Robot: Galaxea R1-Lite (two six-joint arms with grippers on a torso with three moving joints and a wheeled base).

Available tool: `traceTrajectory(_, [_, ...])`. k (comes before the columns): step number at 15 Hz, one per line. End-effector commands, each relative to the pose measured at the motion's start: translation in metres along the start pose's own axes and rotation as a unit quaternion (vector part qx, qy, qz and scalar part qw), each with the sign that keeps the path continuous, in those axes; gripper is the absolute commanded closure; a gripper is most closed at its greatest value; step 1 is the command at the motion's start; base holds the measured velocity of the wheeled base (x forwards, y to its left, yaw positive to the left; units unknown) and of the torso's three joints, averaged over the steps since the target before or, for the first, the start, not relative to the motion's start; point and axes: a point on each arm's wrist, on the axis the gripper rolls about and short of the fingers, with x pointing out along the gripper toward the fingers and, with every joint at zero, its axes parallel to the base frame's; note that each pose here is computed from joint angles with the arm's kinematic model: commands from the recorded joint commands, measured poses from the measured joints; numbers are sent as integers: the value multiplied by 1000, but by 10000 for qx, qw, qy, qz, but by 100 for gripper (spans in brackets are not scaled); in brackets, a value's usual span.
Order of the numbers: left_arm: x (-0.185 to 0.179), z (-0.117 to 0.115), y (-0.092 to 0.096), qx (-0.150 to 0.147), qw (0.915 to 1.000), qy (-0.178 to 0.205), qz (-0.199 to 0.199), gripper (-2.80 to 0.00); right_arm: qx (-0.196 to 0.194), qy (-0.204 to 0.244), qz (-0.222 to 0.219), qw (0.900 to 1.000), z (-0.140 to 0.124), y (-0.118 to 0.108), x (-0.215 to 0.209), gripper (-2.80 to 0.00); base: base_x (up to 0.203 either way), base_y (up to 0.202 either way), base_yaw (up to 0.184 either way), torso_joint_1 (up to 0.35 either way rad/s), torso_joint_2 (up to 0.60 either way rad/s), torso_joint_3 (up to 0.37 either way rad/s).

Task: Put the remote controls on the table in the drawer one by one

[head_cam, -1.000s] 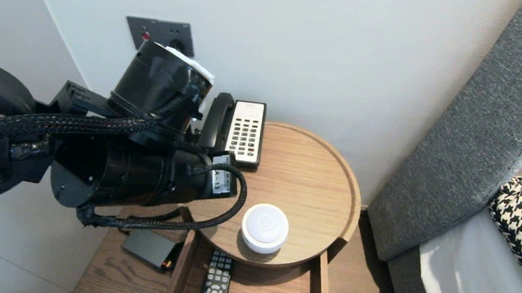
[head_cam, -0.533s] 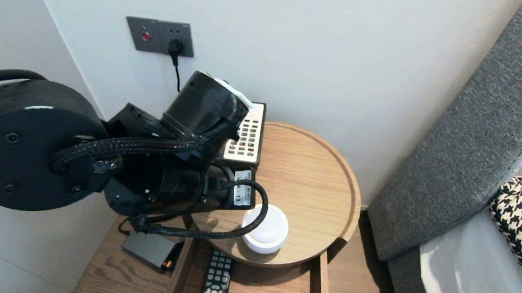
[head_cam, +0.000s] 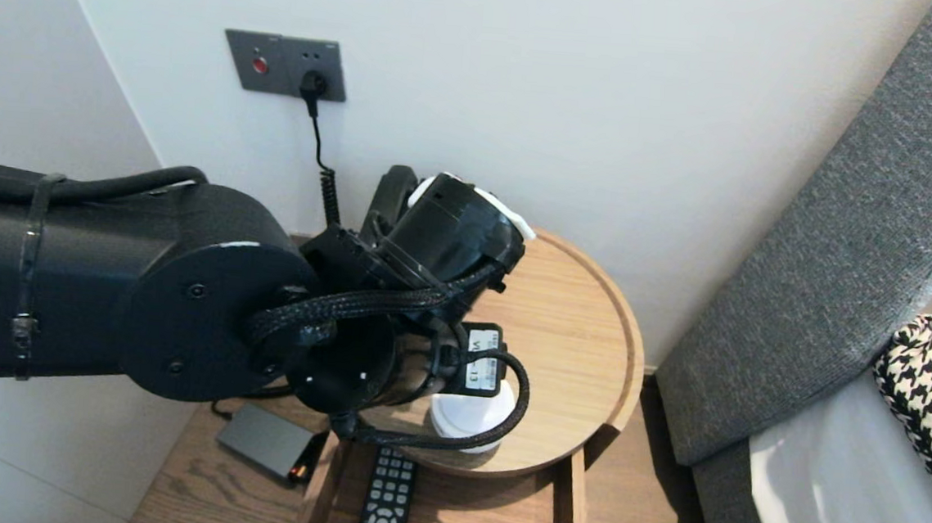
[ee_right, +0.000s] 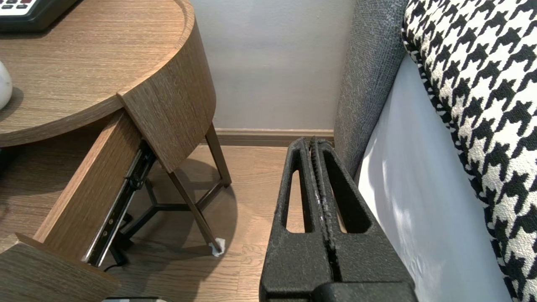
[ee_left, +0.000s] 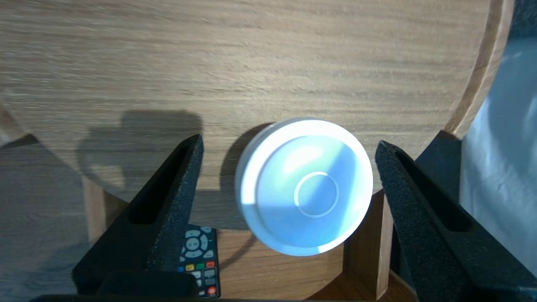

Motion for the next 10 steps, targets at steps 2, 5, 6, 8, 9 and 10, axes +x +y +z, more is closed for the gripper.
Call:
traceTrajectory(2, [17, -10, -9, 219, 9996, 138, 100, -280, -1, 124, 0, 9999, -7, 0, 2, 0, 0, 0, 0, 0, 0, 0])
traceTrajectory(5, [25, -7, -12, 358, 9991, 22, 240, -280, -1, 124, 0, 9999, -7, 0, 2, 0, 0, 0, 0, 0, 0, 0])
traceTrajectory(6, [27, -6, -14, 403, 9989, 15, 238, -280, -1, 124, 0, 9999, -7, 0, 2, 0, 0, 0, 0, 0, 0, 0])
traceTrajectory(8, [29, -6, -15, 412, 9989, 10, 229, -280, -1, 124, 0, 9999, -7, 0, 2, 0, 0, 0, 0, 0, 0, 0])
traceTrajectory(9, [30, -6, -16, 425, 9988, 18, 242, -280, -1, 124, 0, 9999, -7, 0, 2, 0, 0, 0, 0, 0, 0, 0])
traceTrajectory(10, [31, -7, -17, 434, 9987, 27, 247, -280, -1, 124, 0, 9999, -7, 0, 2, 0, 0, 0, 0, 0, 0, 0])
